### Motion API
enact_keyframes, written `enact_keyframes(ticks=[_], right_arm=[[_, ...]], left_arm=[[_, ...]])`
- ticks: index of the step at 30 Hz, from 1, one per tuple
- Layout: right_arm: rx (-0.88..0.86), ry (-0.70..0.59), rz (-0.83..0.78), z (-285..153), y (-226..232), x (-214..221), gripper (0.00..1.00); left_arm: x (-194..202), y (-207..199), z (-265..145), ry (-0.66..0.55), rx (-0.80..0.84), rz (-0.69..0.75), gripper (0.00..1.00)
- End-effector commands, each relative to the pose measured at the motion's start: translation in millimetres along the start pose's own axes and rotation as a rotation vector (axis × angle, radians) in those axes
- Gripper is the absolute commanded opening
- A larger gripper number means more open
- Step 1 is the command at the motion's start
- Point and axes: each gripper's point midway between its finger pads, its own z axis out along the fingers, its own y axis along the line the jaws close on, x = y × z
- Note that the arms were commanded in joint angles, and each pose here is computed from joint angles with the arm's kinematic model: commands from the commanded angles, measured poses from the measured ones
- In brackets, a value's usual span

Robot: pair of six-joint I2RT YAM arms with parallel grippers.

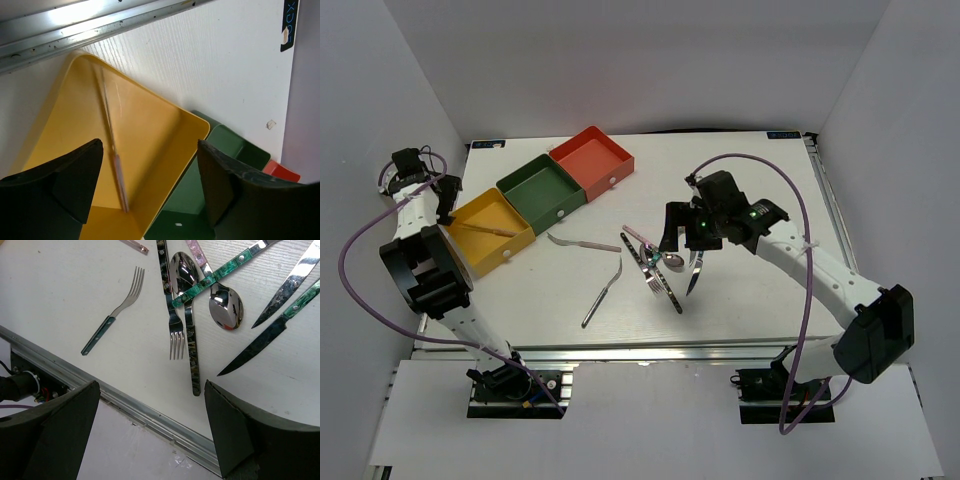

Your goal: Sort the eating utensils into containers

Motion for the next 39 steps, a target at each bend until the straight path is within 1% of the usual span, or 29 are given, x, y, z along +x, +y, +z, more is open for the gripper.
enact_keyframes(ticks=[1, 2, 3, 4, 5, 7, 8, 9, 10, 11, 12, 13, 14, 15, 16, 17, 18, 19, 21, 22, 23, 24, 25, 28, 30, 32, 37, 39], right_arm=[[-0.019, -0.001, -0.026, 6, 3, -4, 0.89], [-0.019, 0.0, -0.032, 9, 3, -4, 0.89], [-0.017, 0.002, -0.04, 12, 2, -5, 0.89], [-0.01, 0.017, -0.062, 20, -1, -4, 0.89], [-0.008, 0.021, -0.074, 24, -2, -6, 0.89], [0.003, 0.057, -0.103, 39, -5, -5, 0.89], [-0.027, 0.059, -0.16, 42, 1, -12, 0.89], [-0.056, 0.069, -0.202, 47, 7, -13, 0.87], [-0.041, 0.101, -0.253, 62, 10, -7, 0.87], [-0.023, 0.07, -0.334, 64, 17, -23, 0.87], [0.023, 0.084, -0.366, 68, 15, -23, 0.87], [0.093, 0.102, -0.383, 83, 6, -23, 0.87], [0.123, 0.093, -0.388, 87, 3, -31, 0.87], [0.129, 0.09, -0.391, 95, 5, -37, 0.87], [0.159, 0.082, -0.391, 99, 1, -42, 0.86], [0.176, 0.082, -0.392, 103, -2, -44, 0.85], [0.211, 0.094, -0.379, 111, -7, -46, 0.84], [0.292, 0.078, -0.362, 111, -19, -53, 0.84], [0.367, 0.077, -0.245, 118, -29, -57, 0.82], [0.398, 0.103, -0.199, 116, -35, -51, 0.81], [0.419, 0.101, -0.161, 119, -38, -49, 0.81], [0.436, 0.088, -0.089, 121, -38, -47, 0.81], [0.472, 0.072, -0.058, 122, -45, -46, 0.81], [0.554, 0.036, 0.049, 127, -64, -44, 0.78], [0.582, 0.048, 0.066, 133, -78, -42, 0.71], [0.607, 0.051, 0.098, 133, -96, -46, 0.68], [0.631, 0.047, 0.137, 121, -133, -50, 0.63], [0.665, 0.057, 0.148, 117, -146, -43, 0.61]], left_arm=[[-16, -26, -22, -0.031, 0.089, 0.0, 0.85], [-16, -31, -26, -0.025, 0.103, 0.003, 0.93], [-13, -38, -32, -0.015, 0.128, 0.026, 0.98], [-16, -52, -43, -0.012, 0.172, 0.047, 0.98], [-9, -57, -49, 0.002, 0.173, 0.074, 0.98], [-12, -67, -66, -0.02, 0.2, 0.127, 0.98], [-5, -65, -71, -0.011, 0.193, 0.142, 0.98], [-6, -67, -90, -0.031, 0.22, 0.148, 0.98], [5, -53, -89, -0.012, 0.195, 0.152, 0.98], [14, -51, -96, -0.007, 0.207, 0.163, 0.98], [16, -51, -117, -0.031, 0.24, 0.176, 0.98], [25, -44, -122, -0.027, 0.227, 0.195, 0.98], [47, -35, -122, -0.01, 0.204, 0.267, 0.98], [57, -32, -128, -0.014, 0.193, 0.308, 0.98], [62, -25, -140, -0.044, 0.164, 0.352, 0.98], [88, -25, -145, -0.023, 0.166, 0.444, 0.98], [100, -22, -150, -0.021, 0.156, 0.488, 0.98], [116, -19, -163, -0.034, 0.146, 0.56, 0.98], [133, -5, -171, -0.039, 0.114, 0.653, 0.98], [140, 3, -175, -0.036, 0.099, 0.688, 0.98], [149, 12, -180, -0.036, 0.102, 0.735, 0.98], [153, 18, -183, -0.032, 0.102, 0.756, 0.98], [160, 26, -185, -0.018, 0.095, 0.785, 0.98], [170, 46, -193, 0.003, 0.098, 0.848, 0.98], [172, 59, -195, 0.014, 0.096, 0.884, 0.98], [171, 70, -200, 0.02, 0.088, 0.914, 0.98], [184, 92, -197, 0.06, 0.078, 0.942, 0.98], [188, 95, -196, 0.073, 0.082, 0.941, 0.98]])
